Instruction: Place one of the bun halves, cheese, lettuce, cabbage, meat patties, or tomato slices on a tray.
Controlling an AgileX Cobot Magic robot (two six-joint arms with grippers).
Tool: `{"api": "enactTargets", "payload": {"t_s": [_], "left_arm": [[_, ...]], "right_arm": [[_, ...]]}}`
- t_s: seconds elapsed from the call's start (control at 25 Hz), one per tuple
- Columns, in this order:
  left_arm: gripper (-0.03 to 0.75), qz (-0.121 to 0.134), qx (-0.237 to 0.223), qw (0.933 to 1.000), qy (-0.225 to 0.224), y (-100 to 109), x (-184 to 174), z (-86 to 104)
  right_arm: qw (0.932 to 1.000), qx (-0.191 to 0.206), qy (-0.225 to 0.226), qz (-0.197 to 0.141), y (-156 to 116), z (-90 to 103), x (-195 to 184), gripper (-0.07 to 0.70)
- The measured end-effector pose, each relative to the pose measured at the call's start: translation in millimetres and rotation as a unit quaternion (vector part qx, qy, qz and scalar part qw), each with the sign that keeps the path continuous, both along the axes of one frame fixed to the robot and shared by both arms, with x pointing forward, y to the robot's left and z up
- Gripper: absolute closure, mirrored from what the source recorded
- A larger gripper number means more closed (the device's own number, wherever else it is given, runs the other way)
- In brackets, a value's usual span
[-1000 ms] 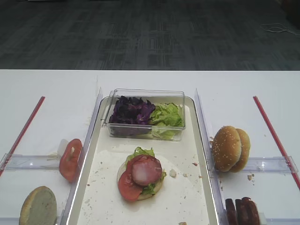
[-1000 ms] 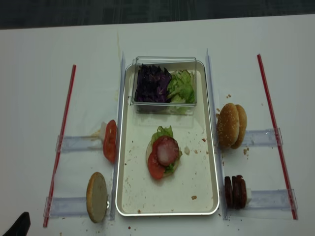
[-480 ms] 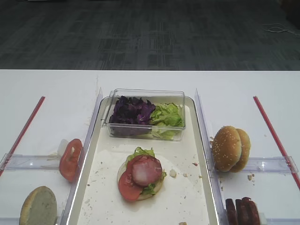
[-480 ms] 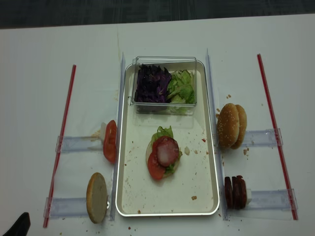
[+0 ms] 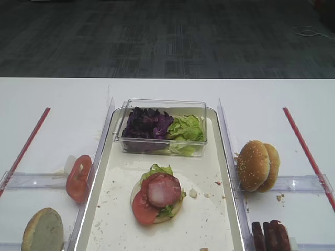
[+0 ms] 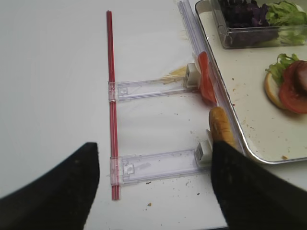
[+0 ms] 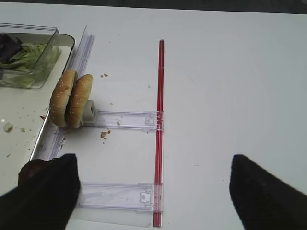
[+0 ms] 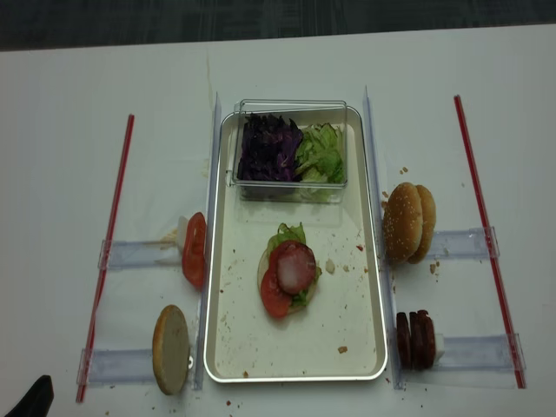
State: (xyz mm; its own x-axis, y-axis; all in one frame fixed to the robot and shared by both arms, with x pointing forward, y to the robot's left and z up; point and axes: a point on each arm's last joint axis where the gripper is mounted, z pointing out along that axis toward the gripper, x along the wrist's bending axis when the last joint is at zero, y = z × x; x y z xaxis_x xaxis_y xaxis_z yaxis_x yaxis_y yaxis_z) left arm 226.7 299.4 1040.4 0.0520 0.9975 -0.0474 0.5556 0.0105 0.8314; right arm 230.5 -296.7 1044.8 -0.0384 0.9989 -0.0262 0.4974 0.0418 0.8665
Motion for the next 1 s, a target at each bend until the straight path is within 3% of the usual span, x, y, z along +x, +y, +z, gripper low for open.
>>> {"api": "enactTargets", "payload": {"t_s": [1.0], "left_arm": [[0.225,0.000,0.000,1.0000,0.000,0.0,0.0,0.0]], "right_arm": [[1.0000,0.000,0.001,0.000,0.0,-0.2,-0.1,-0.029]]}}
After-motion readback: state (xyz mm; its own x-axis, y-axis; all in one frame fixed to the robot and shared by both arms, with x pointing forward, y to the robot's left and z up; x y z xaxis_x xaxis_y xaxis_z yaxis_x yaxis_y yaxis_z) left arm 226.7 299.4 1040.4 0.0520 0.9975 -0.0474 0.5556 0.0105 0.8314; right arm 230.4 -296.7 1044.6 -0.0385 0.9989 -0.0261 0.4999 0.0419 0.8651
